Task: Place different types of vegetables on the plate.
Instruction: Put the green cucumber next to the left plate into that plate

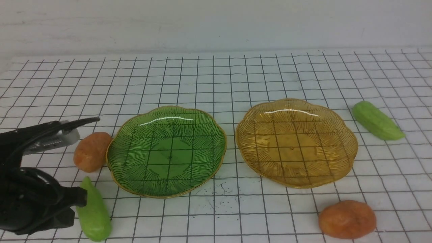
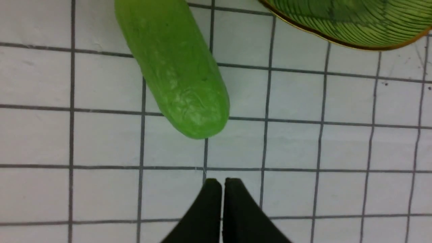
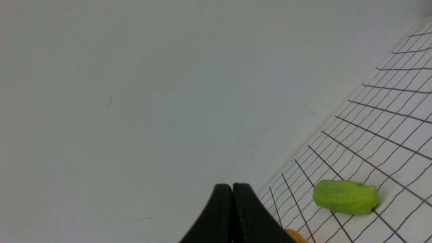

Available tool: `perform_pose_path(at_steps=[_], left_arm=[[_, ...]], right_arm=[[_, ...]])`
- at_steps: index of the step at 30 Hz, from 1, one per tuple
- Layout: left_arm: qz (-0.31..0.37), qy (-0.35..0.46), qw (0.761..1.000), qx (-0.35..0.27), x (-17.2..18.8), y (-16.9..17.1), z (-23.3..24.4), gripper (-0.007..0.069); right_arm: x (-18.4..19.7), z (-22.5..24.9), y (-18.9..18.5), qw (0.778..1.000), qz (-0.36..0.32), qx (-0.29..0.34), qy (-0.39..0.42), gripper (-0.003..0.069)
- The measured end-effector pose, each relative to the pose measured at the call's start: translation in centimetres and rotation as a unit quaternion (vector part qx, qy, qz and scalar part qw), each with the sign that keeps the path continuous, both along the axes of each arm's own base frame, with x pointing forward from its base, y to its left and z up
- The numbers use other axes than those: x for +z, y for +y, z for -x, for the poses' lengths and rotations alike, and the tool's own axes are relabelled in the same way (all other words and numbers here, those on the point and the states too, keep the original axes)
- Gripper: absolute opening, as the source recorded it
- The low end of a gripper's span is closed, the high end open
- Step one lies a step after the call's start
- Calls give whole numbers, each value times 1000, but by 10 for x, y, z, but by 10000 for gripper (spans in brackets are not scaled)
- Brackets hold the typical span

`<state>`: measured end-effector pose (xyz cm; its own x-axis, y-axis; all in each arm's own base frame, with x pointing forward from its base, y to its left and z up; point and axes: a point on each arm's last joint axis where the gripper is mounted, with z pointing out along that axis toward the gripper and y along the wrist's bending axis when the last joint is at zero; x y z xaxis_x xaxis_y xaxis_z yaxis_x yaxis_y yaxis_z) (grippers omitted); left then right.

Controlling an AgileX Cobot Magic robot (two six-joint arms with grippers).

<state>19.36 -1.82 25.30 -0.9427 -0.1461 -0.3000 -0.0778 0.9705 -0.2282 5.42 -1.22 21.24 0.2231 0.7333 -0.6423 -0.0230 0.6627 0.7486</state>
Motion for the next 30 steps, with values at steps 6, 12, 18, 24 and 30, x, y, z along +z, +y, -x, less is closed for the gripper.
perform_pose_path(at_steps=[6, 12, 18, 24, 30], left_arm=[[-25, -14, 1000, 4, -7, 4, -26, 6], [-51, -16, 999, 0, -20, 8, -44, 106], [-53, 17, 998, -1, -41, 9, -56, 340], [-51, 6, 999, 6, -47, 9, -63, 640], [-52, 10, 999, 11, -64, 9, -74, 682]], right_arm=[[3, 1, 24, 987, 49, 128, 90, -15], [49, 1, 38, 947, 185, 206, 160, -15], [86, -13, 42, 880, 273, 274, 277, -15], [84, -29, 41, 845, 273, 304, 345, -15], [86, -31, 41, 852, 272, 296, 334, -15]])
